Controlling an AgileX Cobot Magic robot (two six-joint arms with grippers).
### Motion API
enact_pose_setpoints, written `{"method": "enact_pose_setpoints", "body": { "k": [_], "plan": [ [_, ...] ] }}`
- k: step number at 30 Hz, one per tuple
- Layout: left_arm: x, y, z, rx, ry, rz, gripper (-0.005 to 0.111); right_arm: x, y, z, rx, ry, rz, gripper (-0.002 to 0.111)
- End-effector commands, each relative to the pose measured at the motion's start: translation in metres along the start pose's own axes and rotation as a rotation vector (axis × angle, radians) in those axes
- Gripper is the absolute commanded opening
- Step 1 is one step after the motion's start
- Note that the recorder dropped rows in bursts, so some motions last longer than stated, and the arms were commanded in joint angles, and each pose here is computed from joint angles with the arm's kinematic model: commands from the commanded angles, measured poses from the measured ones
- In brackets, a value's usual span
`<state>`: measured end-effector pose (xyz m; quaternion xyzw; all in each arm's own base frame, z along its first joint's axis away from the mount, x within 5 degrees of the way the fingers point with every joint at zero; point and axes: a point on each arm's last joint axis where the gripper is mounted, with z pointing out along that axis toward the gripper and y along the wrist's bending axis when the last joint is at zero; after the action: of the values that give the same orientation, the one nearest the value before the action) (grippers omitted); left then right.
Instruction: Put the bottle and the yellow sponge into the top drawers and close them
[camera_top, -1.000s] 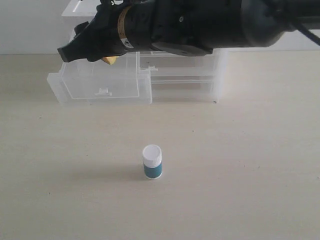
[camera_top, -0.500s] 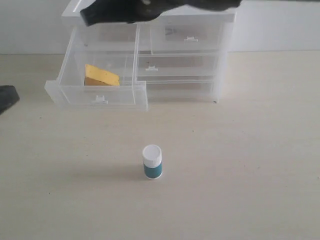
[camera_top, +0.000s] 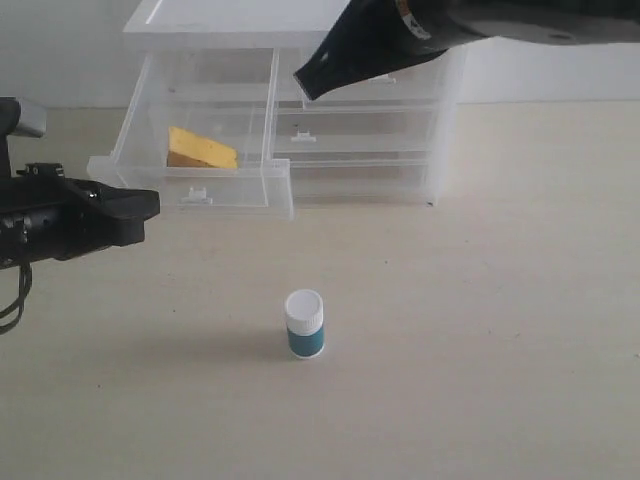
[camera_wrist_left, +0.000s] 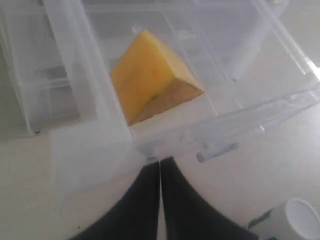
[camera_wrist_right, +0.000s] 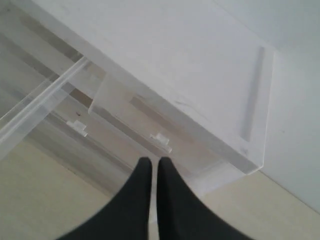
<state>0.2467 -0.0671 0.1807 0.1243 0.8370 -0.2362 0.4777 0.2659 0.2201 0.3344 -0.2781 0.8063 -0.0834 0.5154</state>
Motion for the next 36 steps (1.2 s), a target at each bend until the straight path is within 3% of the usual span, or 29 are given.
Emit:
{"method": "enact_pose_setpoints", "body": {
  "k": [1,6,12,18,27,30,32,34,35,36],
  "plan": [
    [-0.019,-0.01,-0.001,0.059,-0.104,-0.006,0.004,-0.001,-0.001,-0.001,0.006,-0.046,0.002,0.004],
    [-0.032,-0.023,0.002,0.11,-0.135,0.021,0.004,-0.001,0.0,-0.001,0.001,-0.049,0.002,0.004],
    [-0.047,-0.013,0.006,-0.008,-0.11,0.022,0.004,-0.001,0.0,-0.001,-0.003,-0.052,0.002,0.004],
    [-0.07,-0.014,0.01,-0.001,-0.166,0.055,0.004,-0.001,0.0,-0.001,-0.003,-0.052,0.002,0.004],
    [-0.115,0.019,0.087,-0.074,-0.162,0.081,0.004,0.003,-0.004,0.0,0.037,-0.01,0.019,0.004],
    [-0.118,0.027,0.093,-0.136,-0.119,0.098,0.004,0.013,-0.011,0.006,0.067,0.018,0.051,0.003],
    [-0.108,0.018,0.081,-0.089,-0.096,0.157,0.004,0.034,-0.034,0.027,0.058,0.025,0.21,0.0],
    [-0.1,0.002,0.05,-0.043,-0.126,0.177,0.004,0.067,-0.071,0.053,-0.115,-0.044,0.526,0.0],
    [-0.096,-0.008,0.029,-0.023,-0.155,0.194,0.004,0.087,-0.088,0.059,-0.38,-0.147,0.772,0.0],
    [-0.097,-0.014,0.016,-0.019,-0.192,0.208,0.004,0.096,-0.095,0.06,-0.499,-0.211,0.866,0.0]
  ]
}}
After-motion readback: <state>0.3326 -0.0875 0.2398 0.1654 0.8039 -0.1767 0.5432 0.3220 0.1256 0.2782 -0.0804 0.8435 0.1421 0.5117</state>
